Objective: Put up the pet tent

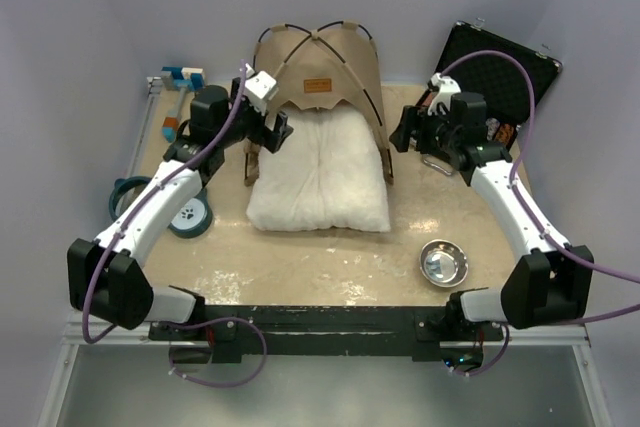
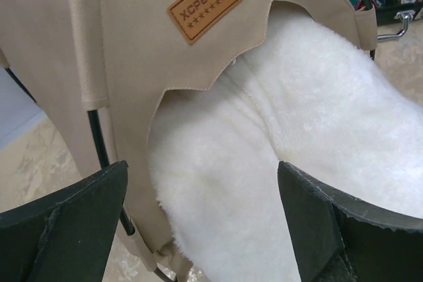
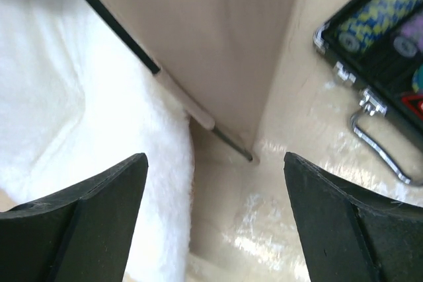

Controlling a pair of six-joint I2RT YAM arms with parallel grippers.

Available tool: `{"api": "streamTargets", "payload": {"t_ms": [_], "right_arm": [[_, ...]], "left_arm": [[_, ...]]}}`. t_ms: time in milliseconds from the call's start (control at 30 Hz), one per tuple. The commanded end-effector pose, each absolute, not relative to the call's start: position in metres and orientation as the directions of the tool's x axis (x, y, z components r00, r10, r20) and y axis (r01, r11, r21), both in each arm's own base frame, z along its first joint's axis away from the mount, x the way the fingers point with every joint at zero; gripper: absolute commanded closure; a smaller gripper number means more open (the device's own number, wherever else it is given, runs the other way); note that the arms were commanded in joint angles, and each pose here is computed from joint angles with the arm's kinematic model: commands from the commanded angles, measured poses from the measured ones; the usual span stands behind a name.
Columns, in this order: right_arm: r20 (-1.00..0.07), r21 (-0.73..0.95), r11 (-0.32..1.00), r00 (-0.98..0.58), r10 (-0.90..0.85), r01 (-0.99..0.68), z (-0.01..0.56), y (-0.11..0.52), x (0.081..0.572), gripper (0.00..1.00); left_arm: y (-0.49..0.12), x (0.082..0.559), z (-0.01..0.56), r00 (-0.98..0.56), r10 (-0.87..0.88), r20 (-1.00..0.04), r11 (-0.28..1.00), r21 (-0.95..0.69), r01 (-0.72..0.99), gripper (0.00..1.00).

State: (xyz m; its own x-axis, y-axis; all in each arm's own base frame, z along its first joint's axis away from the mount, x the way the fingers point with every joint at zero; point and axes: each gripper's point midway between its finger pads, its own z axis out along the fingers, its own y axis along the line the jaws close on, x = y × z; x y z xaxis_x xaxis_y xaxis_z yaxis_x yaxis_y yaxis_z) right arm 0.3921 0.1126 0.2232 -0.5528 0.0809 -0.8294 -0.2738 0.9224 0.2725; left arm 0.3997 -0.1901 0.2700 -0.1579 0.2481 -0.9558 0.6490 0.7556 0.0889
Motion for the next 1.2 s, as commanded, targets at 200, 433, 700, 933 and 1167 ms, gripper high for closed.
{"api": "streamTargets", "payload": {"t_ms": [200,433,700,933,1167], "right_arm": [[-0.666,0.431,0.84,-0.744,0.05,-0.33,0.156,0.133,0.315,0.07],[-0.685,0.455,0.833,-0.721,0.102,-0.315,0.134,0.15,0.308,0.02],[-0.634,0.468,0.823,-0.772,0.057,-0.323,0.099,0.184,0.293,0.03],[-0.627,0.482,0.822,-0.775,0.083,-0.303,0.093,0.186,0.297,0.26],[-0.793,0.425,0.789,-0.603,0.088,-0.444,0.186,0.2,0.314,0.92]], "left_arm": [[-0.14,0.309,0.204,-0.477,0.048,-0.877,0.842,-0.222,0.492,0.0],[-0.118,0.272,0.113,-0.681,0.013,-0.732,0.901,-0.286,0.325,0.0],[-0.135,0.261,0.082,-0.764,-0.072,-0.641,0.861,-0.427,0.277,0.0],[-0.16,0.252,0.087,-0.728,-0.129,-0.674,0.756,-0.542,0.367,0.36],[-0.179,0.284,0.186,-0.499,-0.144,-0.855,0.717,-0.437,0.542,1.0]]}}
